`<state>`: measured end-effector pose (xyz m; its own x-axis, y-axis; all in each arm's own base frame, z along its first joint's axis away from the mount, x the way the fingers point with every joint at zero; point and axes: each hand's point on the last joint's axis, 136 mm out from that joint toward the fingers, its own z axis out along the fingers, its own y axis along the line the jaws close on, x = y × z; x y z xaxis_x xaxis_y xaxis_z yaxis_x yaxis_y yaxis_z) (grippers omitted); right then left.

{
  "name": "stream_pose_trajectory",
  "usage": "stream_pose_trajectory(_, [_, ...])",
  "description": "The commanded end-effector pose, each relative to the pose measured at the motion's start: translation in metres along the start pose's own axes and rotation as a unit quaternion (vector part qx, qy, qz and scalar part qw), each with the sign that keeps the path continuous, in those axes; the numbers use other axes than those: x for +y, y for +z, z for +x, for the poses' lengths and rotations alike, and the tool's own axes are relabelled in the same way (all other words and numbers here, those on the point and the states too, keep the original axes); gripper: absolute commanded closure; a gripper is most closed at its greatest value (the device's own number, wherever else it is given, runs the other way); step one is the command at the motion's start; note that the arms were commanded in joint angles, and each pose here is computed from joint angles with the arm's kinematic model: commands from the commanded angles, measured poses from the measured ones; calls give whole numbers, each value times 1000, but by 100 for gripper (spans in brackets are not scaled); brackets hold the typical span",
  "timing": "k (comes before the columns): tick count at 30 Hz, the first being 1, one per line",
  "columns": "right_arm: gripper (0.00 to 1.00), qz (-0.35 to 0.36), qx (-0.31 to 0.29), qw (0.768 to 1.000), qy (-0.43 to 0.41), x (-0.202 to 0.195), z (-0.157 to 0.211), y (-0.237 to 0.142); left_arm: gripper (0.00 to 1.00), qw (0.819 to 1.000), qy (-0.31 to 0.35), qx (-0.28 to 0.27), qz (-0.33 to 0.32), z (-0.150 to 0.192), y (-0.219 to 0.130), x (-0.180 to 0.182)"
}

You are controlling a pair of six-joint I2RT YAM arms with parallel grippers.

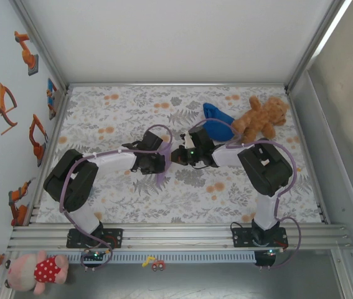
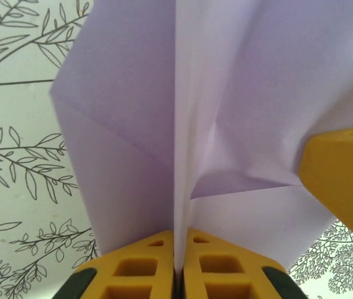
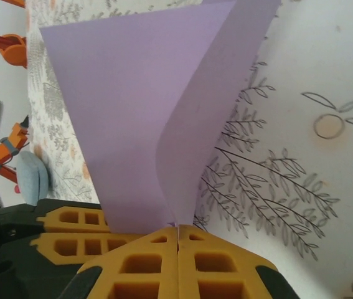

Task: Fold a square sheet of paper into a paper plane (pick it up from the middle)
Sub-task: Move the paper plane to the center of the table.

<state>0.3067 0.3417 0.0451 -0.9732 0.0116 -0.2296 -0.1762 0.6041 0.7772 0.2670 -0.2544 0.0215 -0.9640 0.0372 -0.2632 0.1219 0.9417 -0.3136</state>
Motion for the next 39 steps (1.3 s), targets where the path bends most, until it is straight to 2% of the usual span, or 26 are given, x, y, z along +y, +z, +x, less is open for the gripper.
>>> stream_pose_trajectory(1, [83, 24, -21, 999, -22, 2, -13, -19, 91, 1000, 7, -21, -19, -11, -12, 4])
stream_pose_trajectory(4, [74, 48, -49, 997, -32, -2, -22, -37, 93, 999, 0, -33, -39, -19, -18, 11])
stream_pose_trajectory(10, [67, 122, -107, 985, -64, -10, -39, -82, 94, 992, -2, -55, -113, -45, -32, 29])
stream_pose_trajectory(17, [65, 191, -151, 965, -98, -17, -44, -120, 93, 985, 4, -59, -162, -81, -23, 28])
stream_pose_trajectory(28, [65, 215, -141, 959, -120, -25, -34, -129, 90, 985, -4, -42, -166, -114, 10, 23])
stream_pose_trajectory(39, [65, 222, -134, 958, -126, -29, -30, -130, 78, 984, 1, -11, -180, -110, 32, 26])
